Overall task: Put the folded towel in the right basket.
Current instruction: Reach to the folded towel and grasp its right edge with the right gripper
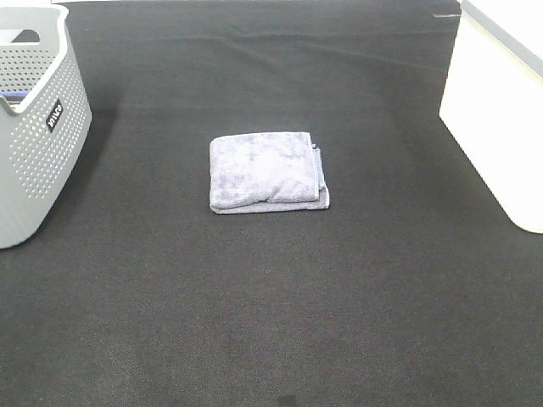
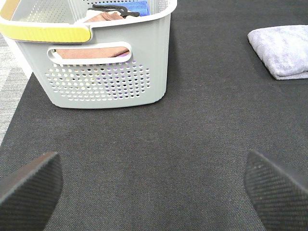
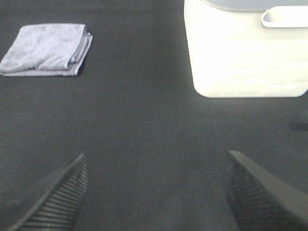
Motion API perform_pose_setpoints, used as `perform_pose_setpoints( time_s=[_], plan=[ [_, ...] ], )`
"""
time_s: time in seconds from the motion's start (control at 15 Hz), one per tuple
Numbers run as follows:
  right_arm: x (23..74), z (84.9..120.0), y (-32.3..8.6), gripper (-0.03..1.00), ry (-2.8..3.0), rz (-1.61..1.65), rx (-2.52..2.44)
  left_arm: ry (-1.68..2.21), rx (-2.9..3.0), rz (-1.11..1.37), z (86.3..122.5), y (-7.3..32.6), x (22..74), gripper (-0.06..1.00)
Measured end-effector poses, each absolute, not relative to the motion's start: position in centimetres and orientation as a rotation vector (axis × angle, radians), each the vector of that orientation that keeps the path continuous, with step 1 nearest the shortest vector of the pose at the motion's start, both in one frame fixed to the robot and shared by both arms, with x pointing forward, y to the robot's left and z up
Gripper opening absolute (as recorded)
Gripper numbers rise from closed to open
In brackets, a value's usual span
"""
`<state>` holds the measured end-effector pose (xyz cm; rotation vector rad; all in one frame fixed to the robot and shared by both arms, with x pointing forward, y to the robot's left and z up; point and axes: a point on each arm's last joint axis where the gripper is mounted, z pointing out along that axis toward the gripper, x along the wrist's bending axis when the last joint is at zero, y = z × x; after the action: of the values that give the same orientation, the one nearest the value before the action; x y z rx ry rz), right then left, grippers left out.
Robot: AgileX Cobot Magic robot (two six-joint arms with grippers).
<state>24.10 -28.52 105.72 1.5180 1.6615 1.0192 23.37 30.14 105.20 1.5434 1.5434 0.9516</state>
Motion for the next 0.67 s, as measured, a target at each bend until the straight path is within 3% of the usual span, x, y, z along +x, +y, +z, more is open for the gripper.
perform_pose_setpoints(
  time_s=[0.33, 0.67],
  plan=[
    [30.1, 109.5, -28.4, 0.74, 1.663, 1.078, 1.612, 1.543, 1.543, 0.952, 105.2, 30.1, 23.4, 0.97],
    [39.5, 113.5, -28.3, 0.74, 1.797, 1.041, 1.723, 1.543, 1.543, 0.952, 105.2, 30.1, 23.4, 0.97]
  ],
)
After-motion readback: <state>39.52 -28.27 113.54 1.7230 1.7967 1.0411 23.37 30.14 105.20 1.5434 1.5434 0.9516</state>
